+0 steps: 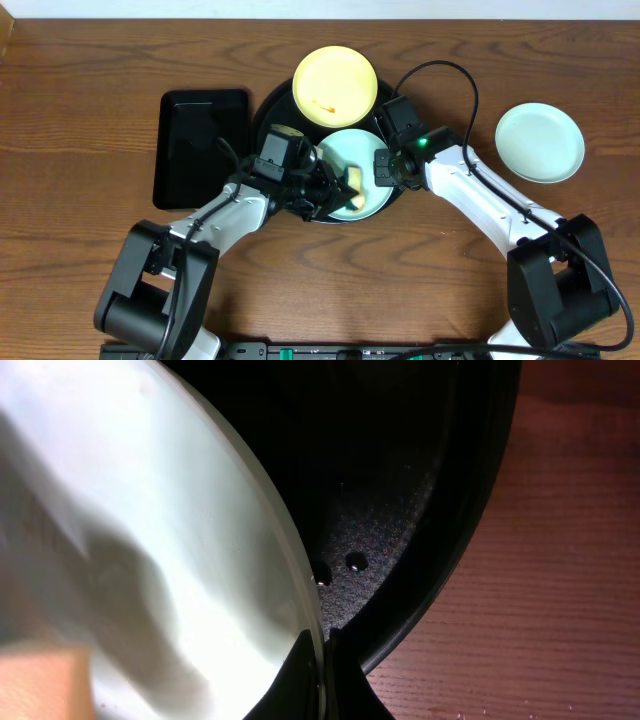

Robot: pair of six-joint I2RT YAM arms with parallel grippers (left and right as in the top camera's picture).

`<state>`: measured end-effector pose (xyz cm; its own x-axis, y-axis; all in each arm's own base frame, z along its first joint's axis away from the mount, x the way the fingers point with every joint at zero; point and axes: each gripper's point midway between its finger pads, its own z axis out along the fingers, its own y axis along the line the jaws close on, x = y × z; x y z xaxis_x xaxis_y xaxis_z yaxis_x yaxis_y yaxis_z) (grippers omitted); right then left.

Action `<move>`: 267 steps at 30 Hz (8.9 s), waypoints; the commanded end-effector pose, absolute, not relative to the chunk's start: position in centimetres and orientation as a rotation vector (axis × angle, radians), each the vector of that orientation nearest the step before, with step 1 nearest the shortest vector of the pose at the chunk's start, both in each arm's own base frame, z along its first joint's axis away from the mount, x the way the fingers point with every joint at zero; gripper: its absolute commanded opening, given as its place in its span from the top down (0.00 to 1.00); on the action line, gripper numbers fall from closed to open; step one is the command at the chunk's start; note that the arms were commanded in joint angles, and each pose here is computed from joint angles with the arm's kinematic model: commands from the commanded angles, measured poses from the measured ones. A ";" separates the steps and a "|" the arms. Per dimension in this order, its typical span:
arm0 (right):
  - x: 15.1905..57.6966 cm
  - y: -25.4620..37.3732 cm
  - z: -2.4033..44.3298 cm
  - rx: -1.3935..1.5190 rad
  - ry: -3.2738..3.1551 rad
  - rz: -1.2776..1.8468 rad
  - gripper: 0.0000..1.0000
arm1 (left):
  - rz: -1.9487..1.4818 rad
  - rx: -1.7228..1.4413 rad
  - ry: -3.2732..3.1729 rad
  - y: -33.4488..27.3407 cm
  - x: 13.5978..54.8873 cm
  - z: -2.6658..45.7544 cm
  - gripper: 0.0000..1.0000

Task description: Clean dirty plates on tray and stack at the side

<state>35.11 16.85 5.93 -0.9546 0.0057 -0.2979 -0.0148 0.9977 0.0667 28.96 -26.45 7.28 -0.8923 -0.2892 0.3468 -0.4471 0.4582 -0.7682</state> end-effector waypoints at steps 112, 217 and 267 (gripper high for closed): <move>36.4 21.8 25.8 -0.214 1.797 -0.819 0.99 | 0.495 1.038 -3.406 -0.2 26.7 13.3 0.92; 59.3 20.8 8.3 -0.642 2.389 0.433 0.99 | 0.421 0.944 -3.381 -0.1 26.0 12.0 0.91; 40.3 9.8 6.0 -0.102 3.245 -0.161 0.79 | 0.405 0.940 -3.346 -0.2 25.2 11.5 0.91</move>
<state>40.39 8.95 5.62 -0.9954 0.0421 0.0865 0.0273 0.9858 -0.1658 25.04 -0.54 11.41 -0.7979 -0.5420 -0.2640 -0.4571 0.8294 -0.3212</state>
